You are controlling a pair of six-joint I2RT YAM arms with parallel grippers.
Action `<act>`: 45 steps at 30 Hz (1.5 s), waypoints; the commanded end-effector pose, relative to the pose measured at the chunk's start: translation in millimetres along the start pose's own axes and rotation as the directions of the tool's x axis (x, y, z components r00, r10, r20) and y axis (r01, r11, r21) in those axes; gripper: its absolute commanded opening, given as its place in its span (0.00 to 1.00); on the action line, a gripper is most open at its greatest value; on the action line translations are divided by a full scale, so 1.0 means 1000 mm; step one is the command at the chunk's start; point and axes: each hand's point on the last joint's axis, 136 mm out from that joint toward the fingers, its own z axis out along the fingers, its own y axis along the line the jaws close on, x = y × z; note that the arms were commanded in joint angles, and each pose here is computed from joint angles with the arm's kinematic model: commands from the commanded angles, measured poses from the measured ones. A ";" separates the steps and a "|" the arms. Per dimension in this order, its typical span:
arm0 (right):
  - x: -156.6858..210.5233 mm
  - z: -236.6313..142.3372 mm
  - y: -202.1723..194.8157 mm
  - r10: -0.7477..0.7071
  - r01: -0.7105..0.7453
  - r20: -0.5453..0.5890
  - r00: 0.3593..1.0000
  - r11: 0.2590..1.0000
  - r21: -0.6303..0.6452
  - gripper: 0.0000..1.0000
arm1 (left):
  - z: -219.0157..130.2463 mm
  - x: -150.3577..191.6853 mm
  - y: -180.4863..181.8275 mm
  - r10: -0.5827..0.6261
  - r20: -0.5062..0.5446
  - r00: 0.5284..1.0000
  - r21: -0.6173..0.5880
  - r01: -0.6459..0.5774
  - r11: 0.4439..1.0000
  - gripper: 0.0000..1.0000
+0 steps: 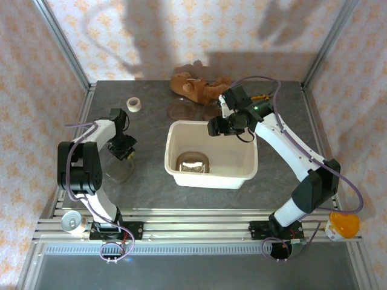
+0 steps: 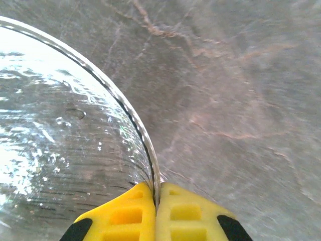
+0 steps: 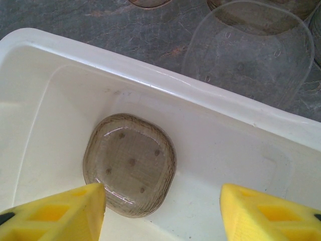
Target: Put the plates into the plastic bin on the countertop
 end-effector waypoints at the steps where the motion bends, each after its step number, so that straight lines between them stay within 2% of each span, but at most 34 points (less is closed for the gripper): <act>1: -0.004 -0.001 0.000 0.003 -0.002 0.012 1.000 1.000 -0.004 0.62 | -0.029 -0.011 -0.030 -0.024 0.054 0.998 0.131 0.017 0.991 0.02; 4: -0.009 -0.002 0.002 0.003 -0.002 0.025 1.000 1.000 -0.011 0.62 | -0.050 -0.015 -0.044 -0.030 0.084 0.996 0.192 0.014 0.981 0.01; 9: -0.021 -0.004 0.008 -0.005 0.007 0.053 0.999 1.000 -0.028 0.62 | -0.103 -0.031 -0.068 -0.033 0.209 0.977 0.279 -0.027 0.960 0.00; 13: -0.036 -0.011 0.012 -0.015 0.018 0.102 0.995 0.999 -0.027 0.62 | -0.141 -0.037 -0.087 -0.061 0.268 0.962 0.361 -0.042 0.931 0.00; 21: -0.083 -0.034 0.025 -0.034 0.056 0.333 0.942 0.997 -0.057 0.61 | -0.216 -0.039 -0.123 -0.128 0.358 0.925 0.517 -0.082 0.852 0.00; 26: -0.106 -0.042 0.039 -0.095 0.126 0.416 0.905 0.991 -0.047 0.62 | -0.253 -0.031 -0.149 -0.180 0.355 0.918 0.630 -0.093 0.771 0.00; 31: -0.113 -0.042 0.063 -0.157 0.205 0.477 0.865 0.977 -0.051 0.62 | -0.284 -0.017 -0.173 -0.207 0.341 0.917 0.716 -0.110 0.690 0.00; 37: -0.114 -0.039 0.085 -0.243 0.307 0.515 0.822 0.951 -0.042 0.63 | -0.308 -0.004 -0.192 -0.225 0.313 0.923 0.781 -0.115 0.614 0.00; 45: -0.128 -0.037 0.113 -0.270 0.369 0.600 0.753 0.928 -0.045 0.62 | -0.325 0.014 -0.214 -0.247 0.241 0.939 0.849 -0.081 0.522 0.00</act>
